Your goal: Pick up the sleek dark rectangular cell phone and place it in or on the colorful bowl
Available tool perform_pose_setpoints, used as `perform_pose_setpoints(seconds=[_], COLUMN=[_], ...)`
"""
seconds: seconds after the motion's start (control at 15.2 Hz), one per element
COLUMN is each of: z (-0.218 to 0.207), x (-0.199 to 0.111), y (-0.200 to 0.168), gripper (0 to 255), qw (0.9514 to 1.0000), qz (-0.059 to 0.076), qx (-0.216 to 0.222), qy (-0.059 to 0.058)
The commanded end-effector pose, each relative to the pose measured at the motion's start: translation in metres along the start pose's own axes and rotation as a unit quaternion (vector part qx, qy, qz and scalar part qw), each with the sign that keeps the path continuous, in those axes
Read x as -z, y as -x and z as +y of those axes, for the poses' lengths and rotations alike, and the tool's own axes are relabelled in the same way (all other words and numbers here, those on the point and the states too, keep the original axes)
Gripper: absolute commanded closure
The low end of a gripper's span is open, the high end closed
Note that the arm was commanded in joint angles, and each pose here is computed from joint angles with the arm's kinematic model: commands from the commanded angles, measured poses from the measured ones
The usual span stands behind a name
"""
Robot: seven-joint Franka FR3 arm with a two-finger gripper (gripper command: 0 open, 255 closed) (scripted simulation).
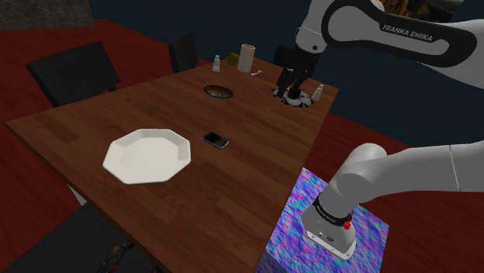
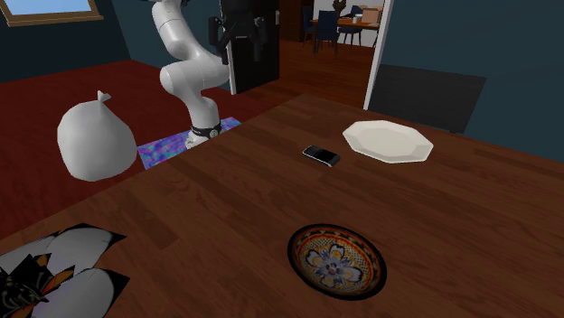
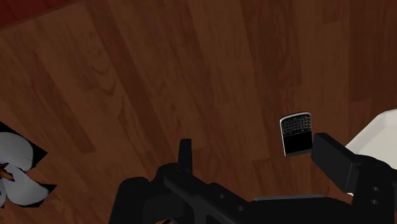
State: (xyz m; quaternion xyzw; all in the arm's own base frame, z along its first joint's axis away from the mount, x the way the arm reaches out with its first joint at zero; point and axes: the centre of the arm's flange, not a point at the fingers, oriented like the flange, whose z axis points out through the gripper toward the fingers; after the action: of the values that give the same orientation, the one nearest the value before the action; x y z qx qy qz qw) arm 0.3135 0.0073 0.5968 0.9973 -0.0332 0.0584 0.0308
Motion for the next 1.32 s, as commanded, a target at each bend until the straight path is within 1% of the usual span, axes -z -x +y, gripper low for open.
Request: perform_pose_setpoints(seconds=[0.0,0.26,0.59,0.92,1.25], z=[0.0,-0.019,-0.047,-0.077,-0.111], x=[0.0,-0.041,-0.092,-0.142,-0.19], y=[0.0,-0.021,-0.047,-0.071,-0.094], gripper=[0,0,0,0,0], qw=[1.0,0.9994,0.9969,0.9925,0.9862], qz=[0.0,0.009,0.02,0.031,0.042], qx=[0.0,0.032,0.073,0.113,0.153], qy=[0.0,-0.01,-0.022,-0.034,-0.046])
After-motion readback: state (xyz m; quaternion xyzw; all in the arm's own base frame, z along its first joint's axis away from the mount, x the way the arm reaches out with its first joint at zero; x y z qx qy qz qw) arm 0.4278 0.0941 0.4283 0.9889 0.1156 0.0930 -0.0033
